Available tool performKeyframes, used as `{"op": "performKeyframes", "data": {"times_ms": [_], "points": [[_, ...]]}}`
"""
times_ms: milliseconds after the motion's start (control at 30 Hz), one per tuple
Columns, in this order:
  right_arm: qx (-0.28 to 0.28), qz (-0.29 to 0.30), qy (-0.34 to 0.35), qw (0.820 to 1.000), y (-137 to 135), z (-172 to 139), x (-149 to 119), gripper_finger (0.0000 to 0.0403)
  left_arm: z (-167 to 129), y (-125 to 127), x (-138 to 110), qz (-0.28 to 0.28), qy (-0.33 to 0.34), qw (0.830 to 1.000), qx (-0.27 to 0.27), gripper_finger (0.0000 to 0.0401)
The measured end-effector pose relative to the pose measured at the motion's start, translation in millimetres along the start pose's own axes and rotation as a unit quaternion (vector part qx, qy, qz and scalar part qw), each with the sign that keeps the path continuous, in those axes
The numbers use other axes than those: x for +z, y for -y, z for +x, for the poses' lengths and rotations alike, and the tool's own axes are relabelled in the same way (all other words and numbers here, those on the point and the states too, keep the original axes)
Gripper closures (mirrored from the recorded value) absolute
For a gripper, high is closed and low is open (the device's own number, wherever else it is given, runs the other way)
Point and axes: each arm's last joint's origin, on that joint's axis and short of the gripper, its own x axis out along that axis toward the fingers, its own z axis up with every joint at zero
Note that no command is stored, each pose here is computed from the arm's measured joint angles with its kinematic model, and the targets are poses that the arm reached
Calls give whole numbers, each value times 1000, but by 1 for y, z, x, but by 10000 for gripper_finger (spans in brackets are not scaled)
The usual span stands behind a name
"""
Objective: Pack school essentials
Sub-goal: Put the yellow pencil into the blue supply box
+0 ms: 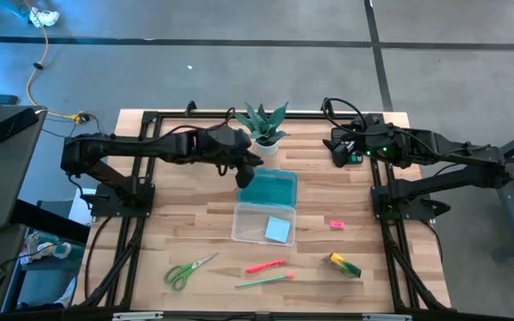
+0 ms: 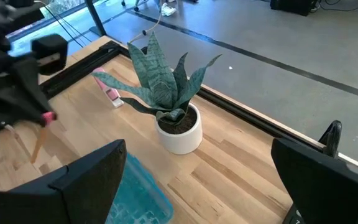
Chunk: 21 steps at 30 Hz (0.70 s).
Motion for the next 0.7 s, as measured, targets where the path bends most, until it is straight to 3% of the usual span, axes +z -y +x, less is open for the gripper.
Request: {"op": "performKeyframes", "data": {"times_ms": [133,267,700], "points": [[-2,3,1,1000,0,0,0,11,11,16,5,29,-3,999,-19,384],[-20,3,11,1000,1,0,1,11,24,35,3,3,-18,999,-35,384],[-36,22,14,999,7,3,3,11,85,67,-34,-26,-98,994,-36,384]]}}
